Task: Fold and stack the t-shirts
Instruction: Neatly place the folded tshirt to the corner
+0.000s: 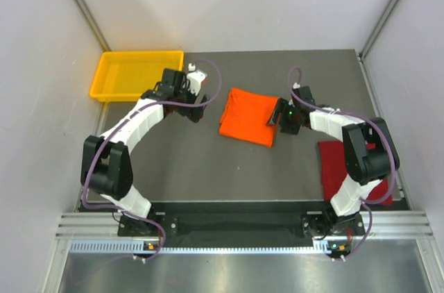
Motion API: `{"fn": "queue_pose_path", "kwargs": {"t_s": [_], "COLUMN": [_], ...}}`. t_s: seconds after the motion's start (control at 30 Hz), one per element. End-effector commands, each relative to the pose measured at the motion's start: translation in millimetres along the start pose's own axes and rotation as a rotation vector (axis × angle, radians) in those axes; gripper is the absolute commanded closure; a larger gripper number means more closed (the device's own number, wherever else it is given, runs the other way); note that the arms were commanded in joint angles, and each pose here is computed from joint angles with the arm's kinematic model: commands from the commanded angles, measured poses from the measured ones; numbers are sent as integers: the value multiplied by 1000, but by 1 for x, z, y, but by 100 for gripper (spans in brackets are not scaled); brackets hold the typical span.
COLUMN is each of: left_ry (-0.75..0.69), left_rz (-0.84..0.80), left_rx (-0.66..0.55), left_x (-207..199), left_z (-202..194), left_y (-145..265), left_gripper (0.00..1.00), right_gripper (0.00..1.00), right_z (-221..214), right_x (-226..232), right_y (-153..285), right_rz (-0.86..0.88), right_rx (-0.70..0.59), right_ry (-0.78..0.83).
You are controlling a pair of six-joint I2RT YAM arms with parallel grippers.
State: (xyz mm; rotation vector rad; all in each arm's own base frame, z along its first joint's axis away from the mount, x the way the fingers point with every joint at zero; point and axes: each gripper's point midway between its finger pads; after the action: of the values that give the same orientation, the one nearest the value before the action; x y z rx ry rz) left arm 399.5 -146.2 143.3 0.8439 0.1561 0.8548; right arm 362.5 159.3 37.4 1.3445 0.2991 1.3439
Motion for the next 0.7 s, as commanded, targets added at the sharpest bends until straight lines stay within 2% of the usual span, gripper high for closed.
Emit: {"fn": "queue_pose_path", "kwargs": {"t_s": [0.0, 0.1, 0.27, 0.3, 0.33, 0.37, 0.47, 0.6, 0.67], "left_ry": [-20, -17, -17, -18, -21, -23, -31, -34, -35], "left_rz": [-17, -19, -8, -2, 6, 17, 19, 9, 13], "left_rx": [-8, -26, -74, -76, -82, -83, -93, -98, -106], "left_x": [-11, -16, -17, -16, -15, -13, -14, -17, -17], "left_z": [-11, -14, -8, -8, -6, -6, -7, -9, -8], "left_y": [15, 23, 36, 37, 40, 41, 44, 43, 44], "left_gripper": [1, 1, 1, 1, 1, 1, 1, 1, 1], "right_gripper": [35, 48, 76, 82, 95, 100, 100, 100, 100], "right_z": [4, 4, 2, 2, 1, 9, 7, -18, -25], "right_x": [21, 24, 28, 26, 24, 21, 5, -28, -37], "right_y": [-11, -15, -19, -19, -18, -12, 5, 45, 66], "right_rz": [96, 105, 152, 155, 159, 165, 133, -43, -76], "right_rx": [6, 17, 49, 52, 57, 41, 61, 201, 227], "right_ry": [-56, -68, -104, -112, -116, -125, -73, 49, 114]}}
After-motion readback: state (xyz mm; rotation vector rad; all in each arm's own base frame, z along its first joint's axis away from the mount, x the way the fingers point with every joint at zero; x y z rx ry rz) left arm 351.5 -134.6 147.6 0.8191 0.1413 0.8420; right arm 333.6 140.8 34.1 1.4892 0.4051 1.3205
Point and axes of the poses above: each gripper's point midway between its finger pads, its own y axis back along the fingers, its own x axis along the line the jaws close on, z = x × y, and after that the axes turned 11 degrees about -y, right-handed
